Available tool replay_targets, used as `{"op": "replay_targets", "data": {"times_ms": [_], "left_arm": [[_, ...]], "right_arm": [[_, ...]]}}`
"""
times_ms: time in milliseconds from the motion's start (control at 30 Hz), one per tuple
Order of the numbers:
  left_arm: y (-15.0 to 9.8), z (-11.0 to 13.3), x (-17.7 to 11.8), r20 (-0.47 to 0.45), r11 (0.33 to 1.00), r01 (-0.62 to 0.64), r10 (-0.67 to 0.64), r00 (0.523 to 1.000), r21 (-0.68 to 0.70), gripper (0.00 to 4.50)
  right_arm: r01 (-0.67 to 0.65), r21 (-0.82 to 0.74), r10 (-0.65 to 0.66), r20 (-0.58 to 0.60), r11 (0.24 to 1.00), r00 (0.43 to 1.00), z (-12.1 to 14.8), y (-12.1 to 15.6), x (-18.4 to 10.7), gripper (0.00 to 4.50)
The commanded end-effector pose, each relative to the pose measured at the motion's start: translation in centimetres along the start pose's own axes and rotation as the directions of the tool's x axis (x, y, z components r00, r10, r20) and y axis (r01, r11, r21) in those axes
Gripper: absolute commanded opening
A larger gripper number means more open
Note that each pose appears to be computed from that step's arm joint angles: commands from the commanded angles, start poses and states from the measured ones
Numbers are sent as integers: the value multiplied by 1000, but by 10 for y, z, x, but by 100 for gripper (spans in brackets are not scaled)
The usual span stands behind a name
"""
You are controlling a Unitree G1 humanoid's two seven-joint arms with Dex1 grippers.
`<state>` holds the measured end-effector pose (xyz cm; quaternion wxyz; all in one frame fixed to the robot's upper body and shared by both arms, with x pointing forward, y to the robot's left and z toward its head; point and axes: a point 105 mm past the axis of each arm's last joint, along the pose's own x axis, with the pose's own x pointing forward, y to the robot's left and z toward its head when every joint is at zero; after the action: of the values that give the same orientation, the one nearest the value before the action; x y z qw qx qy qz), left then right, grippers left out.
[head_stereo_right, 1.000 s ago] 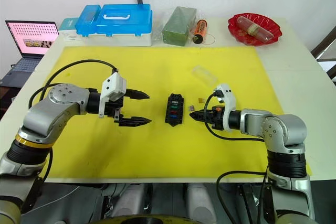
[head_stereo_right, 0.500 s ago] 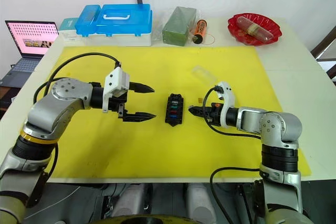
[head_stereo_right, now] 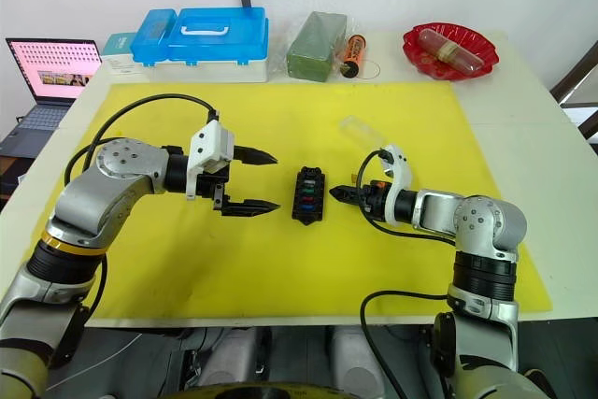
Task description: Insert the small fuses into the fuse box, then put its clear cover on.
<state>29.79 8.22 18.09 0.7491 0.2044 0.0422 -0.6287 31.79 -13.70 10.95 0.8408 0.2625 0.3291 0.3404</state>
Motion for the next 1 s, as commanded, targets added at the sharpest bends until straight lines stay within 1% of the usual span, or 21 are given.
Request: {"op": "replay_targets", "data": {"times_ms": [33, 367, 400, 433, 533, 567, 767, 867, 900, 1000], "left_arm": [[2, 9, -3, 14, 999, -20, 19, 1000, 43, 450], [2, 10, -3, 19, 999, -29, 28, 999, 41, 450], [2, 10, -3, 19, 999, -29, 28, 999, 41, 450], [2, 10, -3, 20, 999, -29, 28, 999, 41, 450], [2, 10, -3, 20, 999, -30, 29, 999, 41, 450], [2, 10, -3, 21, 999, -30, 29, 999, 42, 450], [2, 10, -2, 24, 999, -32, 31, 999, 41, 450], [1, 10, -2, 26, 999, -34, 33, 999, 40, 450], [1, 9, -2, 25, 999, -36, 35, 999, 39, 450], [4, 4, -5, 13, 998, -48, 48, 999, 31, 450]], "right_arm": [[-13, -3, 13, 24, 1000, 1000, 7, 3, 0, 178], [4, 17, -5, 38, 1000, 999, 10, -2, 2, 178], [6, 21, -7, 41, 1000, 999, 11, -3, 2, 145], [8, 24, -9, 43, 1000, 999, 11, -3, 2, 125], [9, 25, -10, 45, 1000, 999, 11, -4, 2, 25], [9, 26, -11, 46, 1000, 999, 11, -4, 2, 1], [11, 30, -13, 65, 999, 998, 16, -4, -1, 1], [17, -14, -16, 77, 1000, 997, 23, -1, -7, 1], [27, -55, -23, 81, 998, 996, 29, 3, -11, 1], [56, -276, -40, 63, 960, 997, 47, 22, -25, 1]]}}
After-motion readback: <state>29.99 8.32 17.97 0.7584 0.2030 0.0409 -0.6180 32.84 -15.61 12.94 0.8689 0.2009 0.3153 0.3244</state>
